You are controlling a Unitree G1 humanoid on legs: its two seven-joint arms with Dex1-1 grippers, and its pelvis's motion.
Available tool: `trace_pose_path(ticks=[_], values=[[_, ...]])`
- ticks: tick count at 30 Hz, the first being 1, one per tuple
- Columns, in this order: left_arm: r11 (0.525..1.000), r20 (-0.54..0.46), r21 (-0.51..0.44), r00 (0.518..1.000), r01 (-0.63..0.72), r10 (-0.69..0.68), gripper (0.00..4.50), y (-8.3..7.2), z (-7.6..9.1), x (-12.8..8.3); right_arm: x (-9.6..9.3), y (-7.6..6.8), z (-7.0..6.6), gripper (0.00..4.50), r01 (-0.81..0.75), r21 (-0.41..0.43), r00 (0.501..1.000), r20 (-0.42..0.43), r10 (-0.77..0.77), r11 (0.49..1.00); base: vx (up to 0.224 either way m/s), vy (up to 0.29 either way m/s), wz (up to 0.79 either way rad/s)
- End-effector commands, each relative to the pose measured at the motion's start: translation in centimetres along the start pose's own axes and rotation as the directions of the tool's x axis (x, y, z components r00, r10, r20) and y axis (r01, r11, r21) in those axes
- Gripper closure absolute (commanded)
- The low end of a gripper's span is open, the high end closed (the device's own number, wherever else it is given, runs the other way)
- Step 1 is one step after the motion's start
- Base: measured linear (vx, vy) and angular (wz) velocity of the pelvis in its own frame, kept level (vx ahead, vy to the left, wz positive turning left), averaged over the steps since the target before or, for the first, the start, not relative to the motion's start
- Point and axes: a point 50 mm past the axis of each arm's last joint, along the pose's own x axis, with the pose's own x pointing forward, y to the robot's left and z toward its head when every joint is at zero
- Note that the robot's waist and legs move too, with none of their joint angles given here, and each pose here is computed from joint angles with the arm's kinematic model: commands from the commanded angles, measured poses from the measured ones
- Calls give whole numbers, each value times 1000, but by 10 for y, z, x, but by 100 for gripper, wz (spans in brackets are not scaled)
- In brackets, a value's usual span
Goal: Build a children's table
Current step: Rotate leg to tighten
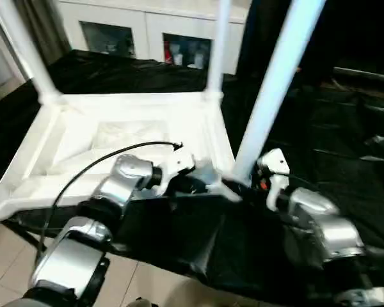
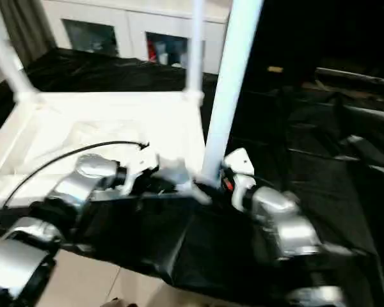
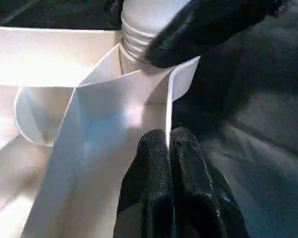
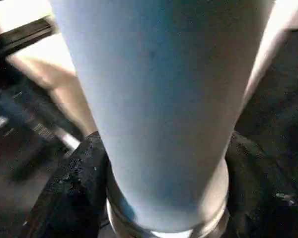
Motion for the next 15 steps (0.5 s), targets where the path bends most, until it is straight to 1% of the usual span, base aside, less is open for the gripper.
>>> trace_pose_path(ticks=[1, 2, 3, 4, 6, 7, 9, 11, 13, 15], values=[[996, 9, -54, 998, -69, 69, 450, -3, -2, 13, 10, 6, -16, 175, 77, 53, 995, -72, -73, 996, 0, 0, 0], [996, 11, -54, 997, -72, 72, 450, -3, -1, 15, 11, 6, -17, 176, 87, 59, 994, -74, -82, 994, 0, 0, 0], [996, 28, -52, 997, -70, 71, 450, -7, 4, 24, 18, 12, -19, 176, 137, 87, 988, -77, -131, 987, 0, 0, 0], [997, 53, -48, 997, -55, 57, 450, -11, 11, 32, 25, 20, -18, 176, 149, 104, 987, -70, -143, 983, 0, 0, 0], [999, 69, -41, 997, -30, 33, 450, -14, 15, 37, 31, 28, -15, 176, 139, 96, 990, -53, -134, 986, 0, 0, 0], [999, 70, -39, 997, -21, 24, 450, -16, 16, 37, 33, 31, -13, 141, 118, 94, 993, -34, -115, 989, 0, 0, 0], [999, 66, -33, 998, -16, 18, 450, -15, 15, 36, 33, 33, -11, 106, 98, 90, 995, -22, -96, 991, 0, 0, 0], [1000, 60, -30, 998, -5, 7, 450, -15, 13, 34, 32, 33, -10, 97, 85, 90, 996, -17, -84, 992, 0, 0, 0], [1000, 51, -25, 999, 16, -15, 450, -16, 10, 32, 29, 31, -8, 71, 77, 61, 997, -11, -77, 995, 0, 0, 0], [998, 38, -17, 998, 59, -59, 450, -18, 7, 28, 22, 28, -3, 71, 32, 28, 999, 4, -32, 999, 0, 0, 0]])
